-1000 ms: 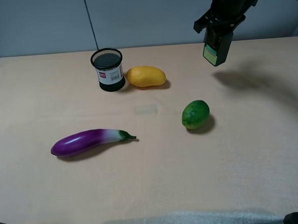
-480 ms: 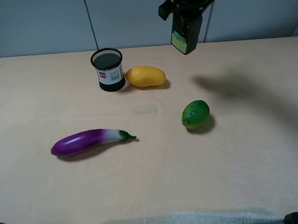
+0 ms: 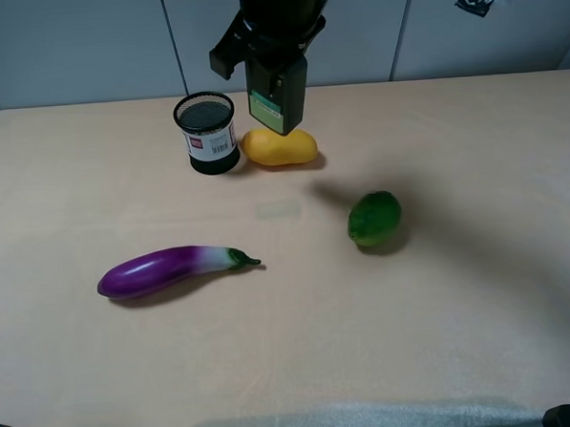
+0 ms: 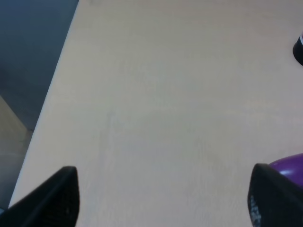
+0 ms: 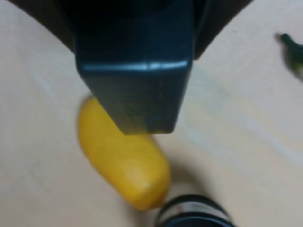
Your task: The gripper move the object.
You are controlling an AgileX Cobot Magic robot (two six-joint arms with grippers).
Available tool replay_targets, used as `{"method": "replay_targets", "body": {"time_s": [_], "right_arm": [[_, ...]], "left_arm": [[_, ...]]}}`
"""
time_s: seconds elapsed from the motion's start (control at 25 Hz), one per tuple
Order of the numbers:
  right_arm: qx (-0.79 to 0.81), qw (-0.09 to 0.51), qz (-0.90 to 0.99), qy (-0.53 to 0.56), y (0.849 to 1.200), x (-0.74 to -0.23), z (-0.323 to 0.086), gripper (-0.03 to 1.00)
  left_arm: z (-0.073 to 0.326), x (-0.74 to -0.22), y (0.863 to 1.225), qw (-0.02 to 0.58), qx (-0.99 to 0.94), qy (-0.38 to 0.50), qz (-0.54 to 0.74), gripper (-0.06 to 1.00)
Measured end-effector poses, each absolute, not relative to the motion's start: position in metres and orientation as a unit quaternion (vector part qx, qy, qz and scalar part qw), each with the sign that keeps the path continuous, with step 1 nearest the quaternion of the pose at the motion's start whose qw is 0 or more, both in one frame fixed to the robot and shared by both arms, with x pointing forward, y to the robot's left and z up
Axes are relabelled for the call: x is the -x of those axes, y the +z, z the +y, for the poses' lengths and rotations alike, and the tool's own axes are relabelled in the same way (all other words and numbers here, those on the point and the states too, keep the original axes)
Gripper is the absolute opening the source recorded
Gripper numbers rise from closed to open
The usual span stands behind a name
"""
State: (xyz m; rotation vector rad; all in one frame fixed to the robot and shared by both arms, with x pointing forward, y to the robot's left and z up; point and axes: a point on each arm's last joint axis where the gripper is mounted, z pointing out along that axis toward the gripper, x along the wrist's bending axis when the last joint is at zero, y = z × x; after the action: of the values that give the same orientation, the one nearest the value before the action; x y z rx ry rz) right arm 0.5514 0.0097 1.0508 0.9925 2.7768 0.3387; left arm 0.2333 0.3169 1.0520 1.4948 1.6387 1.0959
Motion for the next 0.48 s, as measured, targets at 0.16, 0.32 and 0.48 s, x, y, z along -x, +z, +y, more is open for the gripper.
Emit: {"method": "replay_targets", "body": {"time_s": [0.16, 0.32, 0.48], "right_arm": [[-0.319, 0.083, 0.937, 0.115, 1.05, -0.541, 0.02, 0.3], [-0.315, 0.078, 0.939, 0.112, 1.043, -0.539, 0.026, 0.3], [-0.314, 0.072, 0.941, 0.108, 1.028, -0.542, 0.032, 0.3]], "left_arm": [[0.317, -0.233, 1.052, 0.328, -0.571, 0.419, 0.626, 0.79], [0.317, -0.233, 1.052, 0.328, -0.571, 0.419, 0.626, 0.79], [0.317, -0.233, 1.052, 0.328, -0.571, 0.419, 0.626, 0.79]]}}
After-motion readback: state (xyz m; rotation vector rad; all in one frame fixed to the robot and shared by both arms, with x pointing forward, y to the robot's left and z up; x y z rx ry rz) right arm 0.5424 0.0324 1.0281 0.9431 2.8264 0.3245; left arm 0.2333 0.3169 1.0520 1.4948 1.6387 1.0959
